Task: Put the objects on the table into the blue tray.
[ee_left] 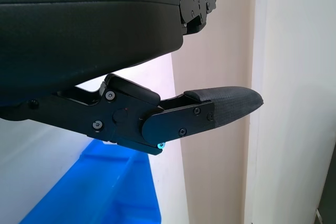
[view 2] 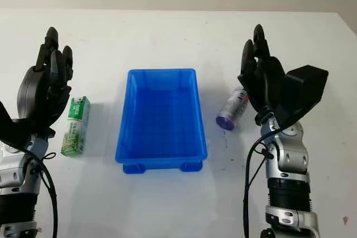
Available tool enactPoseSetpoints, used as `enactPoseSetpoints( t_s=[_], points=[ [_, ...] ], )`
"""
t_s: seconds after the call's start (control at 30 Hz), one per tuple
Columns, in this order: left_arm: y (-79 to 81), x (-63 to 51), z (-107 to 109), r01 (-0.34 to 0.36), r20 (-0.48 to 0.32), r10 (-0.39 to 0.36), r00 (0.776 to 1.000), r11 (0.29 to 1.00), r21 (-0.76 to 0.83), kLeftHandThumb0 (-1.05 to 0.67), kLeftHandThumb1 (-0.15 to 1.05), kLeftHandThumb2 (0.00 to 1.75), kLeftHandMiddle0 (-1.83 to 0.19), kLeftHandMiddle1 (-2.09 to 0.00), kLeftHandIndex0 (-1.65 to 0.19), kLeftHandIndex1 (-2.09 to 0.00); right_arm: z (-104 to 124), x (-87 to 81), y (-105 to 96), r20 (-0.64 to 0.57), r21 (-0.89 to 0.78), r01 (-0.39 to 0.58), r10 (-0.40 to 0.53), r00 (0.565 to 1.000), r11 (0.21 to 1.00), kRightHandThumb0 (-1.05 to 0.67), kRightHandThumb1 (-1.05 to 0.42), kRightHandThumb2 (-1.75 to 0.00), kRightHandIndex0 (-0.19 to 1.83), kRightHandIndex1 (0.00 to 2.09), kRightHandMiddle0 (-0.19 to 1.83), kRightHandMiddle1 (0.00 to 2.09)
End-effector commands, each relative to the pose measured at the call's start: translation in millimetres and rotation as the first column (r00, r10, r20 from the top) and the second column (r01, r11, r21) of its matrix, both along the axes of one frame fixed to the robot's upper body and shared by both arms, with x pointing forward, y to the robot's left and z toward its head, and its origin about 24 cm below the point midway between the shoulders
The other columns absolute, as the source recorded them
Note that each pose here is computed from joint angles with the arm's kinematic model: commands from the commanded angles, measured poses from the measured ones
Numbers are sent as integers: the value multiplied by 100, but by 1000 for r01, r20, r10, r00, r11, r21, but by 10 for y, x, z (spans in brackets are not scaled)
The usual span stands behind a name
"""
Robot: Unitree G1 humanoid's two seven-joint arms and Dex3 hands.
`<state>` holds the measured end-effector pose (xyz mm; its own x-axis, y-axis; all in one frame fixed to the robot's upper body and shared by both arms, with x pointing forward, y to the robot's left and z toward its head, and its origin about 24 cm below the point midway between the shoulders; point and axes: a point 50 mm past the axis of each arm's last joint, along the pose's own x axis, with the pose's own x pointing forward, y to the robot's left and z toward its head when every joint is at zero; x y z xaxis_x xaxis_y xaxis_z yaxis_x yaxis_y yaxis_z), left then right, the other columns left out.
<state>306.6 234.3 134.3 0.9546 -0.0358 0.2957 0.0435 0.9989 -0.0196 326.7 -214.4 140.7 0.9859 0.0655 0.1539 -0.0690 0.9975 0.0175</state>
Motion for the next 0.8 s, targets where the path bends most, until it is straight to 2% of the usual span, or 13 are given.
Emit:
enactPoseSetpoints(
  t_s=[0.0,0.3,0.43,0.57,0.63,0.67,0.7,0.77],
  points=[
    [-5,-17,45,2,20,-2,1000,1000,1,-75,105,62,18,-5,19,0,50,-27,-12,25,-6,-1,2,1000,1000,-72,-105,-72,-19,0,-19,0],
    [-67,39,27,14,9,-14,1000,1000,-2,-74,105,64,19,-4,19,0,89,2,-97,1,-55,-18,19,1000,998,-73,-105,-69,-19,0,-19,0],
    [-39,27,24,8,10,-8,1000,1000,-2,-74,105,64,19,-3,19,0,372,15,-234,72,-145,-36,47,996,989,-69,-105,-54,-19,0,-19,0],
    [-8,12,30,5,9,-5,1000,1000,5,-76,105,63,19,-2,19,0,697,9,-347,160,-318,-24,78,984,948,-68,-105,-27,-6,7,-7,8],
    [-3,4,33,6,12,-6,1000,1000,2,-76,105,63,19,-1,19,0,934,15,-388,186,-465,21,75,980,885,-64,-103,-13,16,19,10,19],
    [-5,3,32,7,13,-7,1000,1000,-1,-76,105,62,19,-1,19,0,1053,14,-398,192,-530,39,75,978,847,-63,-96,-9,27,26,18,30],
    [-5,0,31,8,14,-8,1000,1000,-3,-75,105,62,18,-2,19,0,1126,12,-402,194,-568,50,75,978,822,-59,-89,-5,34,31,20,41],
    [-7,-2,30,7,12,-7,1000,1000,0,-75,105,62,18,-3,19,0,1247,-3,-402,190,-664,52,101,977,746,-56,-83,-4,36,34,21,47]
  ],
)
